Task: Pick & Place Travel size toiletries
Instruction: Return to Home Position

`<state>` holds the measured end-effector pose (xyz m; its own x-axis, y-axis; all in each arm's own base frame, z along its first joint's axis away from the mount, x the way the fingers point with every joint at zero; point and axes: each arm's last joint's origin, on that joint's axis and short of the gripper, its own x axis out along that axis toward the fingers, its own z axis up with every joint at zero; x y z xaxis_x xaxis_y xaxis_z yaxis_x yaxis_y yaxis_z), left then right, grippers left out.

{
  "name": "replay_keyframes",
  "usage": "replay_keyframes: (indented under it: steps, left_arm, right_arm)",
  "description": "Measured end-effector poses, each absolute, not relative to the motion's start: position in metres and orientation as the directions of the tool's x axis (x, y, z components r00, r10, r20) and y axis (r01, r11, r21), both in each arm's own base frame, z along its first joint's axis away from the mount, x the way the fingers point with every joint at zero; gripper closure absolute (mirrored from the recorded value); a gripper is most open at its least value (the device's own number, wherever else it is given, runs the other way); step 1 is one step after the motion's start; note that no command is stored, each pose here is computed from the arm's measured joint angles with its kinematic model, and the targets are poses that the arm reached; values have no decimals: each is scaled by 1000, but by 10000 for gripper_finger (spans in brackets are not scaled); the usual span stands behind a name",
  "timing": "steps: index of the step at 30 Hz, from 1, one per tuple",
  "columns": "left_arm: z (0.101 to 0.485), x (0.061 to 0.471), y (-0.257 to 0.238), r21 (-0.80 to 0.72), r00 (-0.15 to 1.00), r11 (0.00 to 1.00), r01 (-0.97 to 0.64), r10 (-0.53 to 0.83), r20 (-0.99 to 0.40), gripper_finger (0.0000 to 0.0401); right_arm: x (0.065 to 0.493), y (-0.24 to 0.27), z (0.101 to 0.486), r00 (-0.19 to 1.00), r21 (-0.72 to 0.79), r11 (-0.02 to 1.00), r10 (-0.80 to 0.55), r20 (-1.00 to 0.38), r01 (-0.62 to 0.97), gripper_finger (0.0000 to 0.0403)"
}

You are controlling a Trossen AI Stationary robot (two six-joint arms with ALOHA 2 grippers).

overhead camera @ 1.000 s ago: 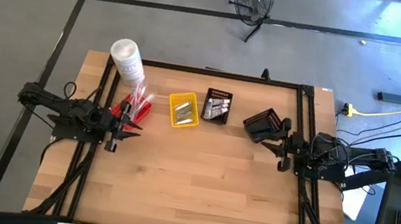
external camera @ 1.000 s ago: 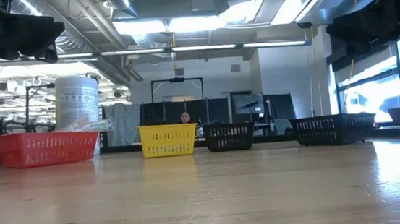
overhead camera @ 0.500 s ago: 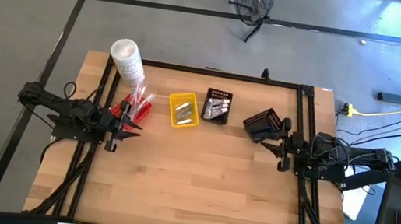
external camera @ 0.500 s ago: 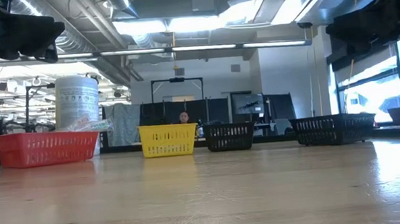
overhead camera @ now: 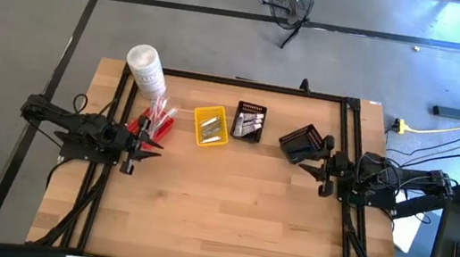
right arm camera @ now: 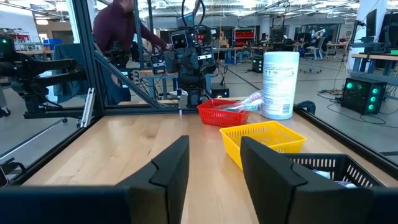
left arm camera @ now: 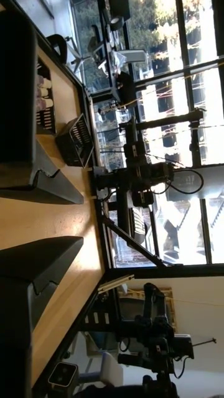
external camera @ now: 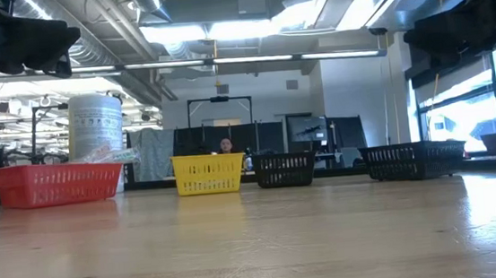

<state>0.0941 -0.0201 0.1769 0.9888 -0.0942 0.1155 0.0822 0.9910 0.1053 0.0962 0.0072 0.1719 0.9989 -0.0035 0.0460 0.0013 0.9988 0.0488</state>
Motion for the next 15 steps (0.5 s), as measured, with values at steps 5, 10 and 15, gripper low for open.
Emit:
replay_keyframes:
  steps: [5,10,15]
  left_arm:
    - [177,94,-20,105,989,991,82,-94,116,313]
    - [177,94,-20,105,989,991,82,-94,116,313]
    - [177,94,-20,105,989,991,82,-94,116,313]
  right_arm:
    - [96,7,172,999,49,999,-4,46,1,256]
    - [96,7,172,999,49,999,-4,46,2,265]
    - [96,7,172,999,49,999,-4,46,2,275]
